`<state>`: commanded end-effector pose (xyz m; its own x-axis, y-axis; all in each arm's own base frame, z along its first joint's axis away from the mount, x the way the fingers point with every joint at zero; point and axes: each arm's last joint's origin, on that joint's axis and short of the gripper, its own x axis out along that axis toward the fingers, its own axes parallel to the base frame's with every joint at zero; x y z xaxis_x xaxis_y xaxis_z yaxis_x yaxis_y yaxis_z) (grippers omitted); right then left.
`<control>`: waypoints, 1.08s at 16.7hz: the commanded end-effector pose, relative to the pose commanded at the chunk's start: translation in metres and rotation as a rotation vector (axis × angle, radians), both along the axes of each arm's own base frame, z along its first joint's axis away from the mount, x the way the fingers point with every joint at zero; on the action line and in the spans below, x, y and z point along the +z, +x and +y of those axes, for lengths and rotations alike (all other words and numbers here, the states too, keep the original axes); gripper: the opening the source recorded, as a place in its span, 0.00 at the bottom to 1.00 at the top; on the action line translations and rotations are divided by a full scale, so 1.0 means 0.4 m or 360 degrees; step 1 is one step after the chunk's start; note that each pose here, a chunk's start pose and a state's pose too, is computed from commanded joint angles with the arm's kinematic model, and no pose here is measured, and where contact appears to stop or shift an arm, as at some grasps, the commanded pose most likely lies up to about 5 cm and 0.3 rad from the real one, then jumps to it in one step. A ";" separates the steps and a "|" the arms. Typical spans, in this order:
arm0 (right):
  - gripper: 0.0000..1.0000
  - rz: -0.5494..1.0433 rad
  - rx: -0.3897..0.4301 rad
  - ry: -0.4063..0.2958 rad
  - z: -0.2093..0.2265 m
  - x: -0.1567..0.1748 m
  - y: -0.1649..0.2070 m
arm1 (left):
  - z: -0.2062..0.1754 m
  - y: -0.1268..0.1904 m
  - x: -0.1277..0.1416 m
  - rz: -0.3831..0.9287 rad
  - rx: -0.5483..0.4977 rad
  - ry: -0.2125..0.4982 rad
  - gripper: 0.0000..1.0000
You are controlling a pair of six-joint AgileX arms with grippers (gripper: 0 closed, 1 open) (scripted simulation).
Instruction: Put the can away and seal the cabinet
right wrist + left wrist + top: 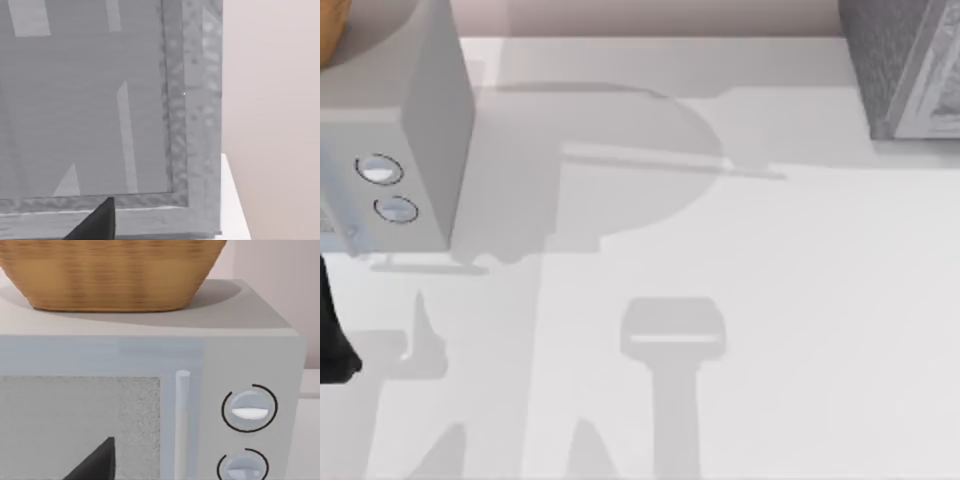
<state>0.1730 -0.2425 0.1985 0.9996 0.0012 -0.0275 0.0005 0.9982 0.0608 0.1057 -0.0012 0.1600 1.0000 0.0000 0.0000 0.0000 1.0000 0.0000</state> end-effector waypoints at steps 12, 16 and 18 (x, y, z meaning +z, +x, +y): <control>1.00 -0.0049 -0.0030 -0.0112 -0.074 0.367 0.035 | 0.000 0.000 0.000 0.0000 0.0000 0.0000 1.00; 1.00 -0.0069 -0.0032 -0.0157 -0.055 0.488 0.025 | 0.000 0.000 0.000 0.0000 0.0000 0.0000 1.00; 1.00 -0.0062 -0.0031 -0.0148 -0.042 0.545 0.016 | 0.000 0.000 0.000 0.0000 0.0000 0.0000 1.00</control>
<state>0.1792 -0.2594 0.4165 0.9997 -0.0187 0.0125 0.0191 0.9993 -0.0321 0.1057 -0.0012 0.1600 1.0000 0.0000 0.0000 0.0000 1.0000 0.0000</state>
